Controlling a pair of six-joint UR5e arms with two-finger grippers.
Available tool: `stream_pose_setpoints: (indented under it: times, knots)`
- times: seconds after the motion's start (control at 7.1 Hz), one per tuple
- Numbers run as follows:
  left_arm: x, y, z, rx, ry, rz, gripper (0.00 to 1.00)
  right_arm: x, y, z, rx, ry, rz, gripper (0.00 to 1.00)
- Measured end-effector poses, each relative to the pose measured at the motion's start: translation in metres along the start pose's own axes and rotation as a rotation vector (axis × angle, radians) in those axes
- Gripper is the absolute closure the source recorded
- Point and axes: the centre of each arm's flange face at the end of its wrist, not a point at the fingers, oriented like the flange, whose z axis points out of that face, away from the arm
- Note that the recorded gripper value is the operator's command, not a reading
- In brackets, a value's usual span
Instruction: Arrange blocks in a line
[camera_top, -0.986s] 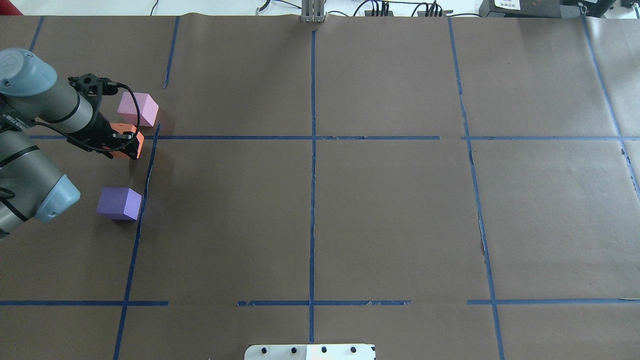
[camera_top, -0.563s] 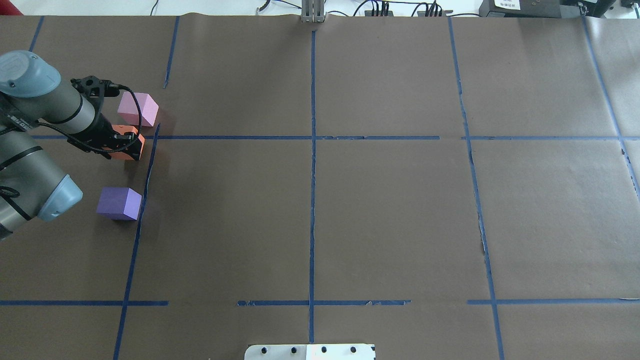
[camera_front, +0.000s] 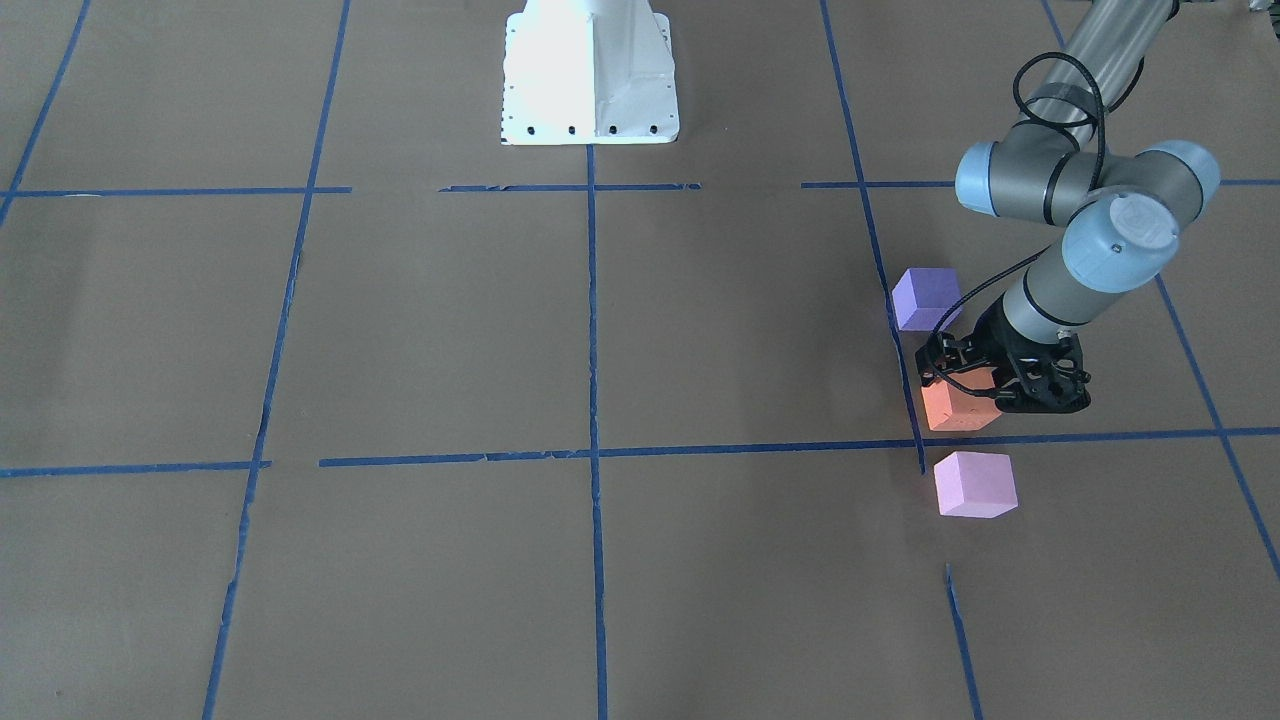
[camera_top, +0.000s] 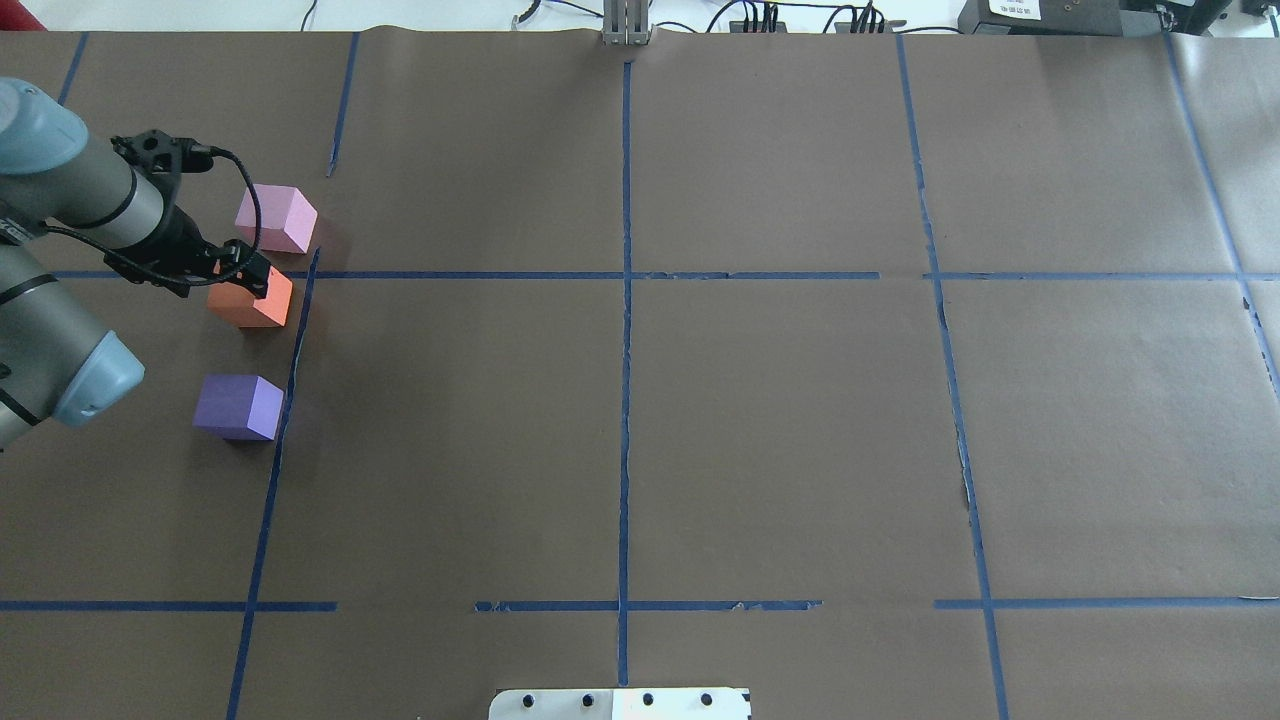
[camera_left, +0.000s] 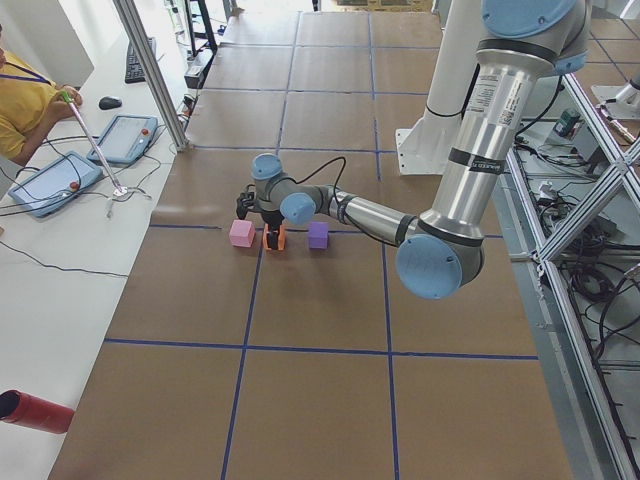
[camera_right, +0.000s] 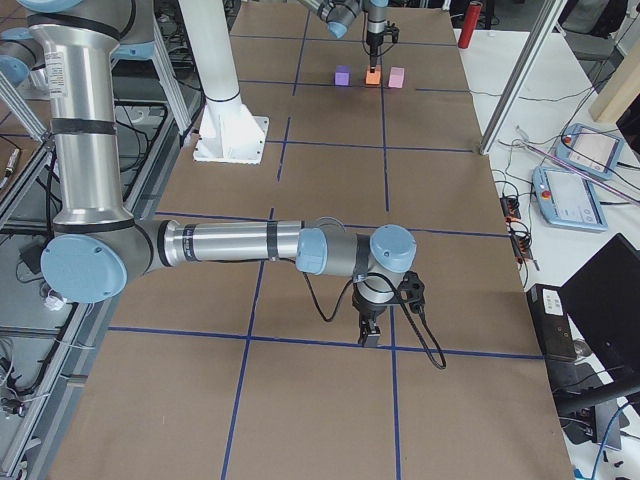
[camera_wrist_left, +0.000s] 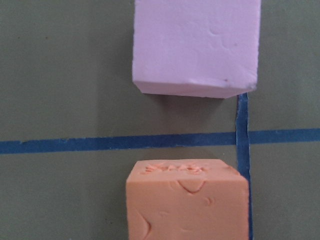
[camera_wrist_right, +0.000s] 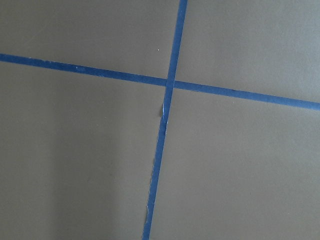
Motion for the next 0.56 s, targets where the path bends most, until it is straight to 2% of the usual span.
stream_pose_setpoints:
  times: [0.28, 0.56]
  knots:
    - [-0.037, -0.029, -0.075, 0.090, -0.004, 0.011, 0.01, 0.000, 0.000, 0.000, 0.000, 0.000, -0.001, 0.00]
    - [-0.113, -0.043, -0.135, 0.101, -0.085, 0.099, 0.01, 0.000, 0.000, 0.000, 0.000, 0.000, -0.001, 0.00]
